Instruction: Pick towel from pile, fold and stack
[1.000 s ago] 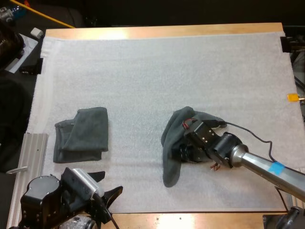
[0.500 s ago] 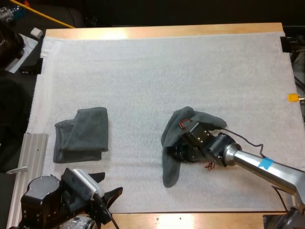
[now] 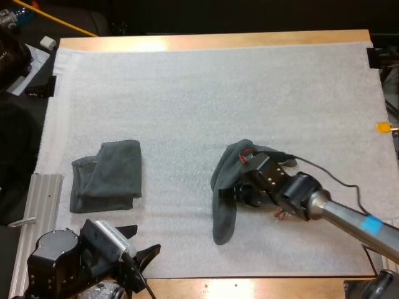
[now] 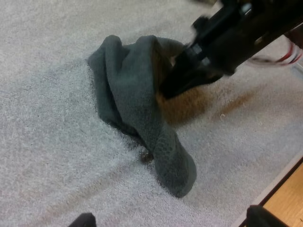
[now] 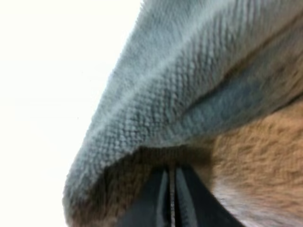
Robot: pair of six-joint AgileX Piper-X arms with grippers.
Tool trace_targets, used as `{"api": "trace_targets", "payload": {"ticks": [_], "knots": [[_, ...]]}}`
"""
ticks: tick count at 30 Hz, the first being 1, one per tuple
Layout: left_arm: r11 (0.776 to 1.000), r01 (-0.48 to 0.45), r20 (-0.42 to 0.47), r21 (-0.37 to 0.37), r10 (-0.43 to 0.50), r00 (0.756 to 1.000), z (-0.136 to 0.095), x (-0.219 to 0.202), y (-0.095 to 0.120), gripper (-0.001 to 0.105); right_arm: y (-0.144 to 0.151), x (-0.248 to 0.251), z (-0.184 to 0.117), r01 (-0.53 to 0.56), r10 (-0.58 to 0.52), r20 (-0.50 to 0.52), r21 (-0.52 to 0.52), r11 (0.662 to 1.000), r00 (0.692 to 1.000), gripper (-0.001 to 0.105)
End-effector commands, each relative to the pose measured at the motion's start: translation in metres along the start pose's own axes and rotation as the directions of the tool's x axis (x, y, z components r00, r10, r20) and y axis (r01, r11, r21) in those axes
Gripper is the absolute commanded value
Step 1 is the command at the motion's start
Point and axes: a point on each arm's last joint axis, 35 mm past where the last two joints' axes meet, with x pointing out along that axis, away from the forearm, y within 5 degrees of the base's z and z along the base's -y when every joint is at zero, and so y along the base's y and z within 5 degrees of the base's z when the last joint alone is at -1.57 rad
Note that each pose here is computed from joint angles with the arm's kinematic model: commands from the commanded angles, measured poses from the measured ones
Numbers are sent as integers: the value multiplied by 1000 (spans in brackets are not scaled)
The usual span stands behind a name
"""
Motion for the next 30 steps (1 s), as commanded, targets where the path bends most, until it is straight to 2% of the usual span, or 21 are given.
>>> {"api": "trace_targets", "payload": {"ticks": [1, 4, 7, 10, 15, 16, 17, 20, 21, 22, 24, 30], "knots": [[1000, 14, 2, 2, -14, 1000, 1, -1, -1, 62, -1, -29, 2, 69, -67, 28, -73, 995, 997, 0], [1000, 14, 3, 3, -14, 1000, 1, -1, -2, 62, -4, -48, -5, 150, -152, -1, -136, 979, 988, 0], [1000, 14, 7, 7, -14, 1000, 2, -2, -2, 62, -9, -63, -17, 231, -251, -75, -209, 950, 965, 0], [1000, 10, 4, 2, -10, 1000, 2, -1, -1, 62, -4, -59, -8, 184, -186, 7, -176, 967, 983, 0], [1000, 11, 10, 6, -11, 1000, 2, -1, -1, 61, -9, -55, -18, 225, -247, -96, -196, 955, 964, 1], [1000, 12, 10, 6, -12, 1000, 2, -2, -2, 61, -10, -55, -20, 235, -260, -113, -194, 952, 959, 5], [1000, 12, 11, 6, -12, 1000, 3, -1, -1, 62, -11, -54, -21, 240, -267, -125, -194, 951, 956, 13], [1000, 11, 10, 7, -11, 1000, 3, -1, -1, 62, -13, -53, -23, 248, -278, -151, -188, 950, 949, 48], [1000, 12, 11, 9, -12, 1000, 3, -1, -1, 62, -13, -53, -24, 244, -275, -152, -192, 950, 949, 63], [1000, 12, 9, 9, -12, 1000, 3, 0, -1, 62, -12, -54, -24, 240, -271, -154, -193, 951, 950, 70], [1000, 12, 10, 9, -12, 1000, 3, 0, -1, 62, -13, -52, -26, 237, -268, -158, -190, 953, 950, 70], [1000, 12, 6, 10, -12, 1000, 4, 0, -1, 61, -16, -37, -33, 199, -221, -145, -149, 968, 965, 53]]}}
